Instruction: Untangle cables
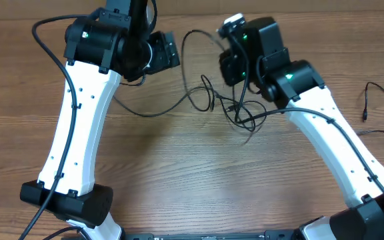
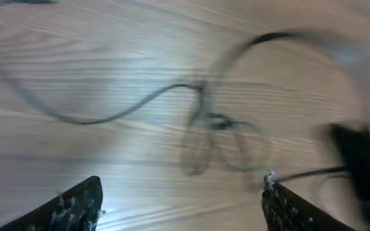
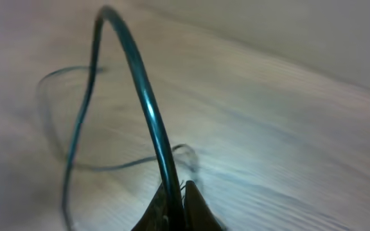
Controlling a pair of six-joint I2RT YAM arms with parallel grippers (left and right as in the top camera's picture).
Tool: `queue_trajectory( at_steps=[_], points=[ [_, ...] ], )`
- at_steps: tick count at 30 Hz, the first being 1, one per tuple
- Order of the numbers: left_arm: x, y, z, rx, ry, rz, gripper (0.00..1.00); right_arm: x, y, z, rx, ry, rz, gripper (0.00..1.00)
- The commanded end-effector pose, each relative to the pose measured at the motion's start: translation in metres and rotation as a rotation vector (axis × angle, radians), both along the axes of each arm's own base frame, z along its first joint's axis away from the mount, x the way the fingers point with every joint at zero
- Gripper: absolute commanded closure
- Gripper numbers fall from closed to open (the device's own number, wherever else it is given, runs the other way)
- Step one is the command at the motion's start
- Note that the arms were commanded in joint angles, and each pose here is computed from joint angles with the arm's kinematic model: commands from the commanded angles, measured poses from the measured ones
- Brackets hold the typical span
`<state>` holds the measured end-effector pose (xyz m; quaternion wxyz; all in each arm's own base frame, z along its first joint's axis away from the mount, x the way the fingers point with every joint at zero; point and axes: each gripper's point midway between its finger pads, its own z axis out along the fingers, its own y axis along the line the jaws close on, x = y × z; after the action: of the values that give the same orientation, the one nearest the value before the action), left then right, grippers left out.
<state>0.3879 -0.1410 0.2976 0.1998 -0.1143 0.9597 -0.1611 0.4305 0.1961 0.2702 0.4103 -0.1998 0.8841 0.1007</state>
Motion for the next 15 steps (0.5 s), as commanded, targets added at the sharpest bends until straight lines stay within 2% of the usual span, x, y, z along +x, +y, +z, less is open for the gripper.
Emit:
queue_trajectory(
  at_steps=[1, 3, 5, 7, 9, 11, 13, 15],
  points=[
    [0.000, 0.027, -0.004, 0.158, -0.026, 0.022, 0.20, 0.023, -0.054, 0.101, 0.052, -0.233, -0.216, 0.96],
    [-0.001, 0.028, -0.012, 0.172, -0.004, 0.021, 0.20, 0.027, -0.095, 0.173, 0.199, -0.352, -0.354, 0.96],
    [-0.001, 0.028, -0.021, 0.178, 0.015, 0.020, 0.20, 0.023, -0.117, 0.214, 0.316, -0.415, -0.410, 0.96],
    [-0.001, 0.028, -0.030, 0.183, 0.030, 0.018, 0.20, 0.015, -0.118, 0.243, 0.403, -0.443, -0.340, 0.96],
    [0.001, 0.027, -0.041, 0.187, 0.044, 0.017, 0.20, 0.005, -0.107, 0.259, 0.454, -0.448, -0.230, 0.96],
    [0.002, 0.027, -0.051, 0.190, 0.057, 0.016, 0.20, 0.003, -0.104, 0.261, 0.460, -0.447, -0.210, 0.96],
    [0.002, 0.027, -0.065, 0.196, 0.080, 0.014, 0.20, 0.007, -0.114, 0.260, 0.416, -0.471, -0.259, 0.96],
    [-0.002, 0.028, -0.078, 0.207, 0.112, 0.011, 0.20, 0.012, -0.138, 0.259, 0.356, -0.508, -0.383, 0.96]
  ],
)
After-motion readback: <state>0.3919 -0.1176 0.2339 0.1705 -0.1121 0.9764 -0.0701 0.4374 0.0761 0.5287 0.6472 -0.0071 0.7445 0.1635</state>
